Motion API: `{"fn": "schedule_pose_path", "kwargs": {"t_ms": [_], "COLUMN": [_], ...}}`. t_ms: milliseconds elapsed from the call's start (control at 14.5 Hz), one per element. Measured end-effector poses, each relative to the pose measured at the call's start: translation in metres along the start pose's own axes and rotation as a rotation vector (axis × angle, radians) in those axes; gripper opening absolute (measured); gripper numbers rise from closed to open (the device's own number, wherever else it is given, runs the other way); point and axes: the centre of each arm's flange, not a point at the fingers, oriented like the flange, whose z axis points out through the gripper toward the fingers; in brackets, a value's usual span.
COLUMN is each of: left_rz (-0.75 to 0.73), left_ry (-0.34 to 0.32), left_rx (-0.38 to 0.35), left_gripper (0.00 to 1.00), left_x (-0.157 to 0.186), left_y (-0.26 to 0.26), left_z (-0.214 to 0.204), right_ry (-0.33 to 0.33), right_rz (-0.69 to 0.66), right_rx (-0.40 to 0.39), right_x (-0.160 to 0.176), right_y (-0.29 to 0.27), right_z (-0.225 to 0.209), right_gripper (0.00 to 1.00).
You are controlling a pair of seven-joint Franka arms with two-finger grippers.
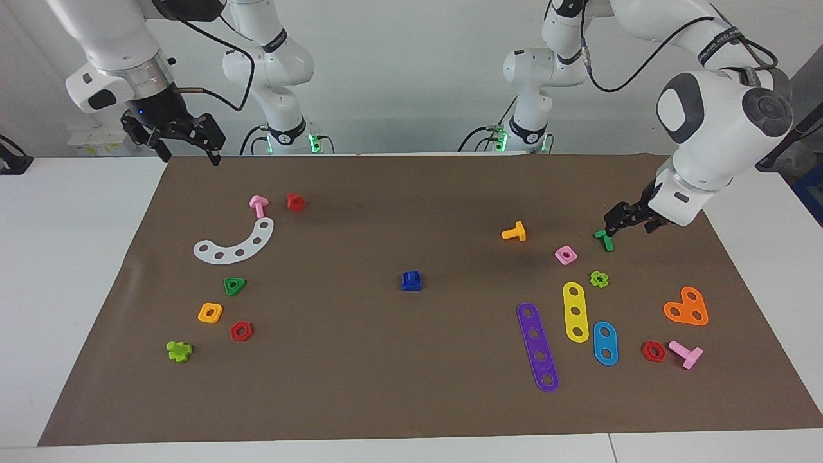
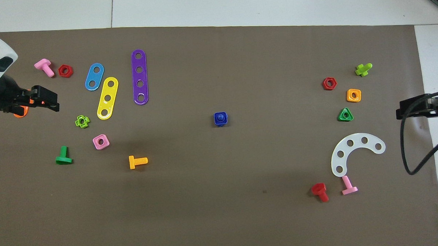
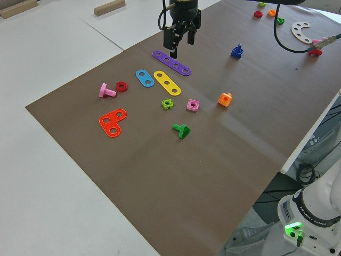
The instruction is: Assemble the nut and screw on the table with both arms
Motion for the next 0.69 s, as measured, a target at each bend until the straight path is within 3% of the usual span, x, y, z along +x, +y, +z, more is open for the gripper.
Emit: {"fn": "schedule_pose_path", "kwargs": {"t_ms": [276,690], "left_rz": [0.006,0.022], "left_ry": [0.058,0.093], "left_rx": [-0.005,0.025], "left_gripper": [1.00,1.00], "left_x": [-0.035,-0.043], "left_y": [0.001,0.005], "left_z": [-0.047,-0.064], "right_ry": [0.031,0.030], "right_rz": [0.000,0.000], "right_rx": [-0.002,-0.002], "right_x": [0.004,0.004], "right_y": [0.000,0.000], "right_z": [-0.001,0.001], "right_gripper": [1.00,1.00]}}
